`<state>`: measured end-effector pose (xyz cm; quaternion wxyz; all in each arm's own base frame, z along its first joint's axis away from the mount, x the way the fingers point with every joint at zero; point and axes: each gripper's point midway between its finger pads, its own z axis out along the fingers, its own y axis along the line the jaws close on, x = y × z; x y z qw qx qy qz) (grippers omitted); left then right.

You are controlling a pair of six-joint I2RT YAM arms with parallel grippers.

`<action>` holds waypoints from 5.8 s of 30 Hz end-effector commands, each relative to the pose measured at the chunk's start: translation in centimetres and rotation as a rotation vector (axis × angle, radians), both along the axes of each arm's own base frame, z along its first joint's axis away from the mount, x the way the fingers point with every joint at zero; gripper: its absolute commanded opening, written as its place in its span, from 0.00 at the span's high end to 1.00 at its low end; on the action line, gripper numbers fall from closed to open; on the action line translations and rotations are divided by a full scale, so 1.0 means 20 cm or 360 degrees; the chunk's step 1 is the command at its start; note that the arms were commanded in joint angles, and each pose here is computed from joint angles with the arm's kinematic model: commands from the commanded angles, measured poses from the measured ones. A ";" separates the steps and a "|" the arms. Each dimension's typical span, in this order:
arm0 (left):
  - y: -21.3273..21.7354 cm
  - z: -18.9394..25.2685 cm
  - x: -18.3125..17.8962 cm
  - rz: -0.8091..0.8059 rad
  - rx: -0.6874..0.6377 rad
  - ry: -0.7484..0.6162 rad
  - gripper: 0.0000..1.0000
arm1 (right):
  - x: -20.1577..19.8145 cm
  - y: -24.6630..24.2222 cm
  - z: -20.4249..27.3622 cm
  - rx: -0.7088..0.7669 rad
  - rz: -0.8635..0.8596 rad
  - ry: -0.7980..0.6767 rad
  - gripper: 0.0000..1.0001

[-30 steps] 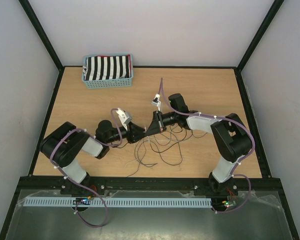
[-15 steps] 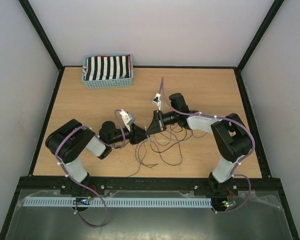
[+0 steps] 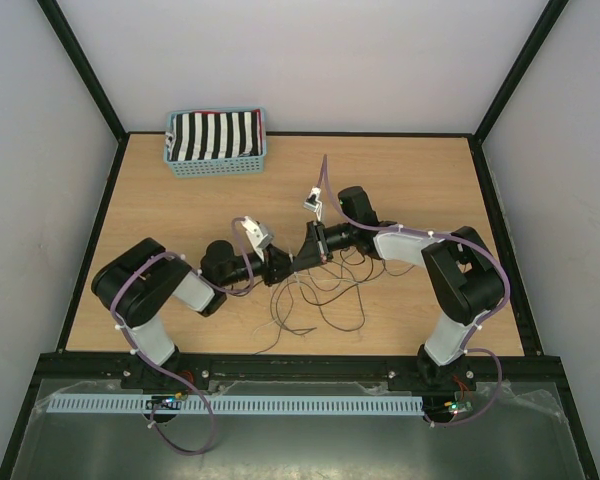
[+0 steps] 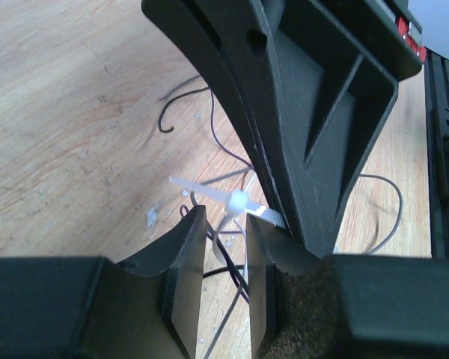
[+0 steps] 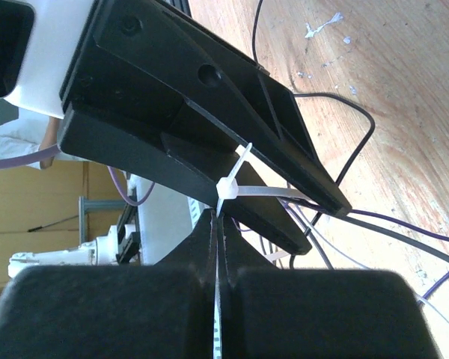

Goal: Zip-tie the wires
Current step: Tie the cable at the center of the board.

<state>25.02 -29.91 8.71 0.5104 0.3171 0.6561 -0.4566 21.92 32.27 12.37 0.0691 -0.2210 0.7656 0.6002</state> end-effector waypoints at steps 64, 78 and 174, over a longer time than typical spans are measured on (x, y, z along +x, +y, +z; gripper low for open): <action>-0.12 0.10 -0.15 -0.0114 0.0124 -0.0615 1.00 | 0.17 0.01 -0.02 -0.0114 -0.0148 0.0126 1.00; -0.12 0.03 -0.13 -0.0093 0.0173 -0.0579 1.00 | 0.18 0.02 0.03 -0.0065 -0.0163 0.0150 1.00; -0.02 0.00 0.06 0.0174 0.0141 -0.0363 1.00 | 0.07 -0.10 -0.02 -0.0129 -0.0078 -0.0038 0.50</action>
